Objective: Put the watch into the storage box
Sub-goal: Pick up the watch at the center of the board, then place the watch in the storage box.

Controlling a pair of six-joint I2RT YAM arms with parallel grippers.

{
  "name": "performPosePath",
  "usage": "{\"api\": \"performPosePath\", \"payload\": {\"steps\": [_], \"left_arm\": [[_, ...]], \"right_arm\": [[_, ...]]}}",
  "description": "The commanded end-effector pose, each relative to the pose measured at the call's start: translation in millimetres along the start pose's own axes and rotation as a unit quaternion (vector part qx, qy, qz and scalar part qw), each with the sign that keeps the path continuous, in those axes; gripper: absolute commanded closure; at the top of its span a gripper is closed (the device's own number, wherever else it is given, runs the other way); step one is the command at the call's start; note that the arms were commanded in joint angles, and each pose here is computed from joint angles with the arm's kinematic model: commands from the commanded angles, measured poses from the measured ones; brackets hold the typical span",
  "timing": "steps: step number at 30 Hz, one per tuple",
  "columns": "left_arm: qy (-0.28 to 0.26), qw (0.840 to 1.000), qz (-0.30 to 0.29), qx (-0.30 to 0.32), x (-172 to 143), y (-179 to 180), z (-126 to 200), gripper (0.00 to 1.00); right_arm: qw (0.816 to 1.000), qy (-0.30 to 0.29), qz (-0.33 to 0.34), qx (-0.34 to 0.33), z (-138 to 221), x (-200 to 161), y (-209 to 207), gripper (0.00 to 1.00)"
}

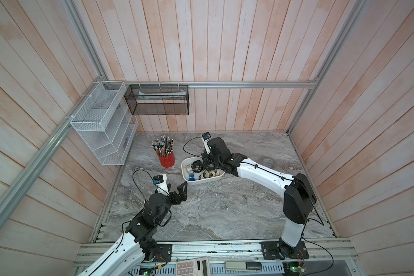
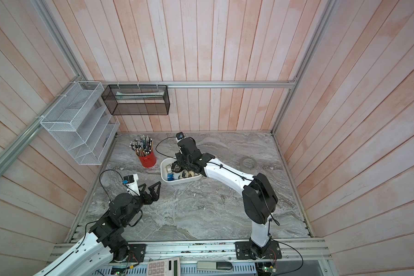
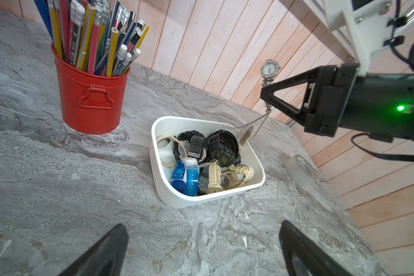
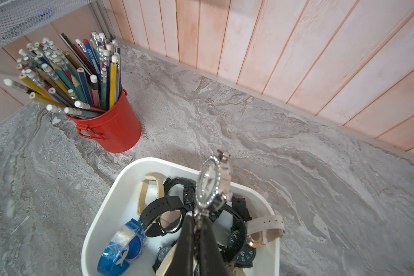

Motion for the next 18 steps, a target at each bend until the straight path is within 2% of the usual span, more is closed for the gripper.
{"api": "performPosePath", "payload": {"steps": [1,15,18], "left_arm": [[-0.008,1.000,0.003,-0.004,3.6,-1.5,-1.2,0.00],[-0.006,1.000,0.003,-0.007,5.3,-3.5,-3.8,0.00],[-0.009,1.000,0.001,-0.007,8.0,-4.3,-2.7,0.00]], "right_arm": [[1.000,-0.021,0.006,0.021,-8.8,10.8,1.7,1.00],[0.999,0.045,0.005,0.029,-57.6,-40.6,1.1,1.00],[0.999,0.040,0.001,0.031,-53.0,-37.0,-0.3,0.74]]}}
Point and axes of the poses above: each gripper's point midway between its finger pads, its own z axis back along the fingers, its own y axis along the line the jaws close on, x = y × z, the point moved 10 cm from there along z, back along the fingers, and after that the axes turned 6 degrees about -z, right-handed, at the moved point
